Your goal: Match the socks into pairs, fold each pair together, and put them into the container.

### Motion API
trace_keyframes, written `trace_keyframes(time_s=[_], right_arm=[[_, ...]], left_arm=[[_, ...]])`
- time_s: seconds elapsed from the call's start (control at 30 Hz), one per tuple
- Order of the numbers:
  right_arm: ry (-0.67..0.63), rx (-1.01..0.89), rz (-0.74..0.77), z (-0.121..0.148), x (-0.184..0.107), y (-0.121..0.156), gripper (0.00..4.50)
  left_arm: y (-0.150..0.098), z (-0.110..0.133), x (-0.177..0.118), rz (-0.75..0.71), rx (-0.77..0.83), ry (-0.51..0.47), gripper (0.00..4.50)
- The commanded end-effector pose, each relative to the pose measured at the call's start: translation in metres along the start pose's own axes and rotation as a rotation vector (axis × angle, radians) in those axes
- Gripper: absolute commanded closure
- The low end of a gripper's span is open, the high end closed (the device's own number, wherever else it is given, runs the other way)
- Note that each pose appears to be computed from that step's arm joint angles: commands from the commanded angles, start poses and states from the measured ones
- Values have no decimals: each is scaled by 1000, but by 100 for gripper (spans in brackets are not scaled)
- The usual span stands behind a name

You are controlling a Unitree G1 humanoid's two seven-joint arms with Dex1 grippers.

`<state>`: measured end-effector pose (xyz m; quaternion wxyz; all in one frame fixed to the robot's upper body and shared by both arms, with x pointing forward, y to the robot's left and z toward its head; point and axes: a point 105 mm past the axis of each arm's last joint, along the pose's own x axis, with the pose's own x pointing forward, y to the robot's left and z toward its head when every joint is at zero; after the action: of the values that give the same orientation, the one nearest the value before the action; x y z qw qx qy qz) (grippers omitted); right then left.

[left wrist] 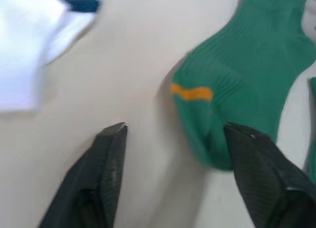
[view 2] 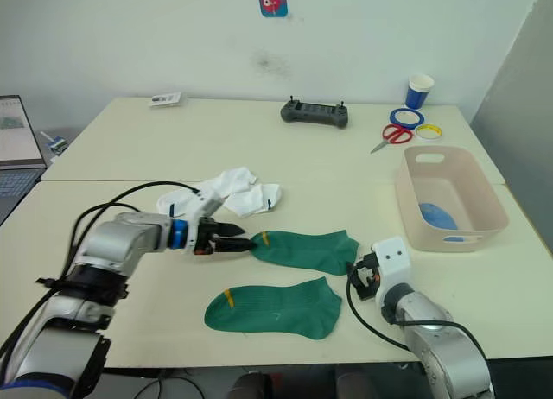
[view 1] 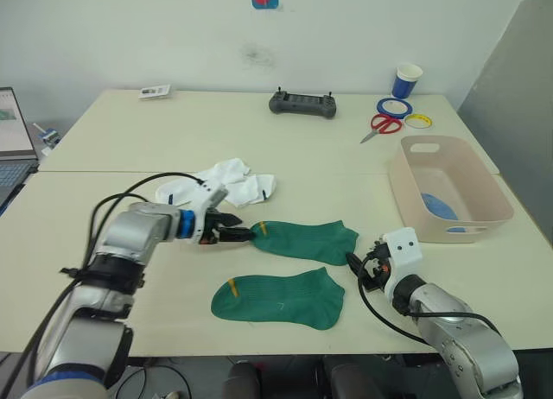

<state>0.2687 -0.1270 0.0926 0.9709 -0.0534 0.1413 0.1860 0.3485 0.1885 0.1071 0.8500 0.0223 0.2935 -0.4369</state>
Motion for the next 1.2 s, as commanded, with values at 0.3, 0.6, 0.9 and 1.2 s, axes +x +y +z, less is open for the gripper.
trace_keyframes(time_s=[0.3,0.6,0.9,1.2], right_arm=[[-192,-80,109,46,-8,14,0],[-148,-45,73,40,4,4,0],[-87,66,42,19,26,-12,0],[-102,84,59,17,27,-11,279]], left_arm=[[-27,6,6,17,-262,-224,3],[-35,-5,39,26,-243,-176,185],[-42,-6,44,-8,-231,-163,448],[-41,0,42,-4,-222,-220,450]])
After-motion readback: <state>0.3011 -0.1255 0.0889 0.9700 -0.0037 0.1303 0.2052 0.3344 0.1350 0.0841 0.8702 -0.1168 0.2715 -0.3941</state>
